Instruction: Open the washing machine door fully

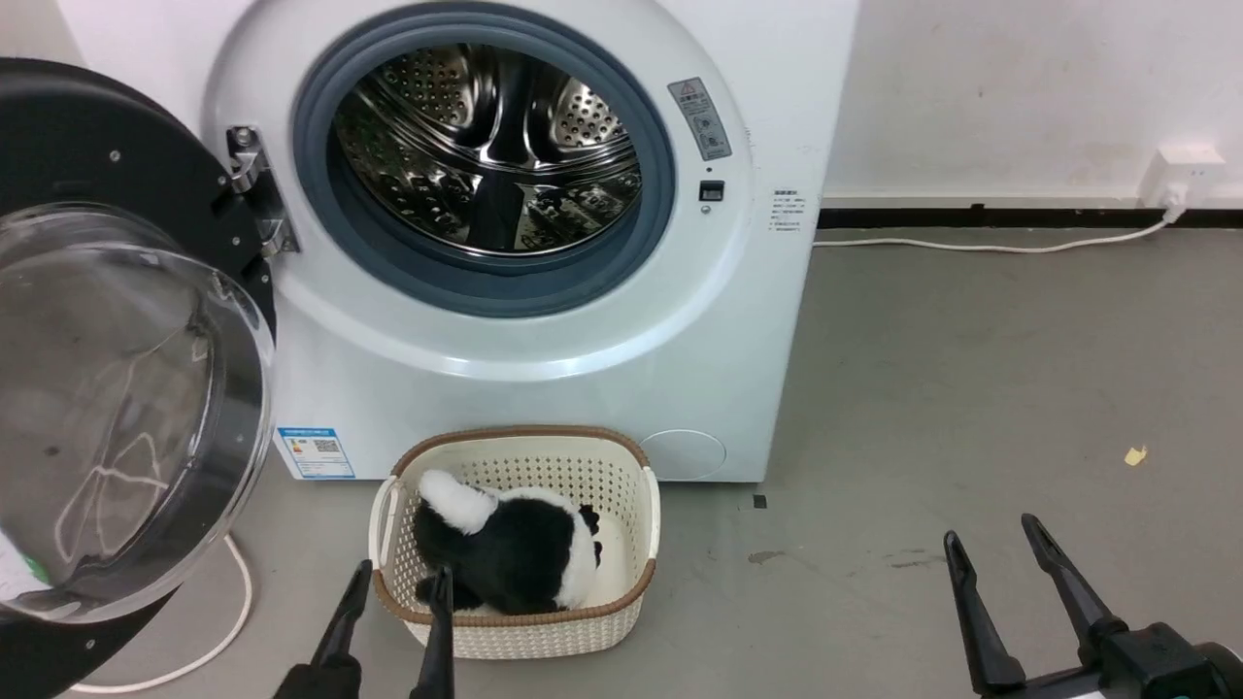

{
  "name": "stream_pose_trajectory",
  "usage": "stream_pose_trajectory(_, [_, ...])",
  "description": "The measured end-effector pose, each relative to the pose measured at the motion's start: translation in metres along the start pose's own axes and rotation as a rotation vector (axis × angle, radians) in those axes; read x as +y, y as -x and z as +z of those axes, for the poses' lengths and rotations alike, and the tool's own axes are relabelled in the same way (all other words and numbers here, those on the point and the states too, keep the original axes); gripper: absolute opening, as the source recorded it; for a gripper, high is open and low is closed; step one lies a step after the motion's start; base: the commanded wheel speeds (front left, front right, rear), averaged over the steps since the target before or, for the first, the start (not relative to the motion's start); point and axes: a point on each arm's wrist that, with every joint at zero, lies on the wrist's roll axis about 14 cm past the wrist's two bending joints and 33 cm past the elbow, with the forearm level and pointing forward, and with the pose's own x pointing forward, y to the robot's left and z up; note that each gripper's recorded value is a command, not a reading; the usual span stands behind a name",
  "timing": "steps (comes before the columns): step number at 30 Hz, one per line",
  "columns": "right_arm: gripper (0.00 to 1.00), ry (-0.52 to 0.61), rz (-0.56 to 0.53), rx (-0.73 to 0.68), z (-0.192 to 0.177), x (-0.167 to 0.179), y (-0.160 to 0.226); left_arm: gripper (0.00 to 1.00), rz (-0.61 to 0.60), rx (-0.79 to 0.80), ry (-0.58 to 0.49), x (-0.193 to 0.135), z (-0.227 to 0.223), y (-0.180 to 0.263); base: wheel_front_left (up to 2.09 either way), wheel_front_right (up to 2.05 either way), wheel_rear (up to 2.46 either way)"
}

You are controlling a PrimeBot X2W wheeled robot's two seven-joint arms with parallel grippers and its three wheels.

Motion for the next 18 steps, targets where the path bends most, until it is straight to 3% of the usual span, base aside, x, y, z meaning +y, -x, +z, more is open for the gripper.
stream_pose_trajectory(18, [1.0, -0.027, -0.001, 0.024, -0.0083, 0.0013, 0.0, 1.0, 0.019, 0.018, 0.006, 0.0007, -0.0062, -0.0029, 0.0, 0.0, 0.0])
